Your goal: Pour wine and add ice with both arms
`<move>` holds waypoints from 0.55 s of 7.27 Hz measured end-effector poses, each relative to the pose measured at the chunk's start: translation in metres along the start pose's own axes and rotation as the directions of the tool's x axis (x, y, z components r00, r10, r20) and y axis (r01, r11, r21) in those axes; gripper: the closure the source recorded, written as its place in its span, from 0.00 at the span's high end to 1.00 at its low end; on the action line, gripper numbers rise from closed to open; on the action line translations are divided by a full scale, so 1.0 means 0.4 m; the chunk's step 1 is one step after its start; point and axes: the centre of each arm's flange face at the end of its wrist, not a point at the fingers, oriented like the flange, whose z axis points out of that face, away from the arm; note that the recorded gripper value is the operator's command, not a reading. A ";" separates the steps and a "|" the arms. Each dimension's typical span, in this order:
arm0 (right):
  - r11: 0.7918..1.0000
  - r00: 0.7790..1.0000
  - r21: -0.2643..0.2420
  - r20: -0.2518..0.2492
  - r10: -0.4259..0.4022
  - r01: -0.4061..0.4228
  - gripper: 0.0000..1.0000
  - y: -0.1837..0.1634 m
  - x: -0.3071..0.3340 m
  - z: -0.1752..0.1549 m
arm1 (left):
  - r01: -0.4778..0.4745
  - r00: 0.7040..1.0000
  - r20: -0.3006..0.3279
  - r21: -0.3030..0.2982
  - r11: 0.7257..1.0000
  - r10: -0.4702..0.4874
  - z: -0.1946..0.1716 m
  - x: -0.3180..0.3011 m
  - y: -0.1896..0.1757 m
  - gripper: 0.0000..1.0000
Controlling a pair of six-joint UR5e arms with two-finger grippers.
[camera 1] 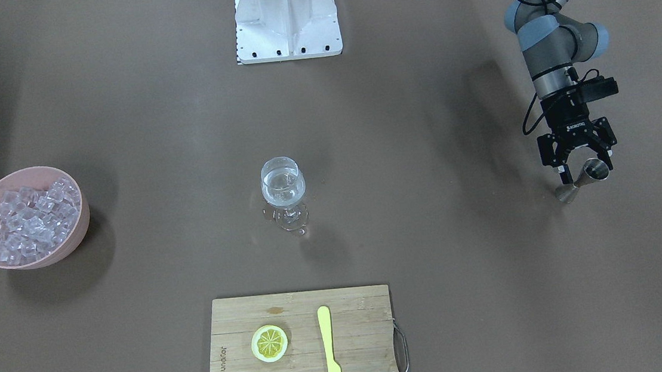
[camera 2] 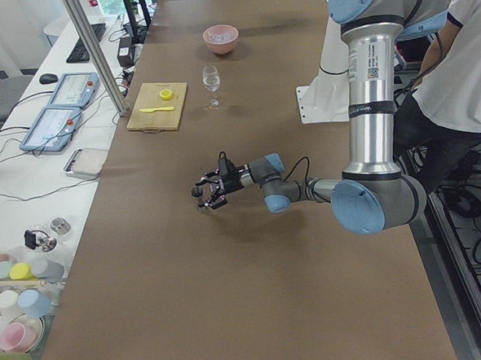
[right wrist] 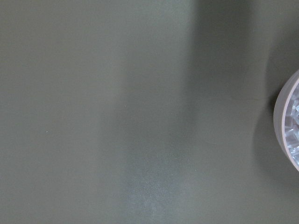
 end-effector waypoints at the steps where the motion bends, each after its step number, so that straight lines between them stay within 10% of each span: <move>1: 1.000 1.000 0.000 -0.001 0.000 0.000 1.00 0.000 0.000 0.000 | -0.001 1.000 0.001 0.000 1.000 0.001 0.012 -0.001 0.014 0.98; 4: 1.000 1.000 0.000 -0.001 -0.001 0.001 1.00 -0.001 0.000 0.001 | -0.004 1.000 0.005 0.000 1.000 0.004 0.044 0.007 0.052 0.98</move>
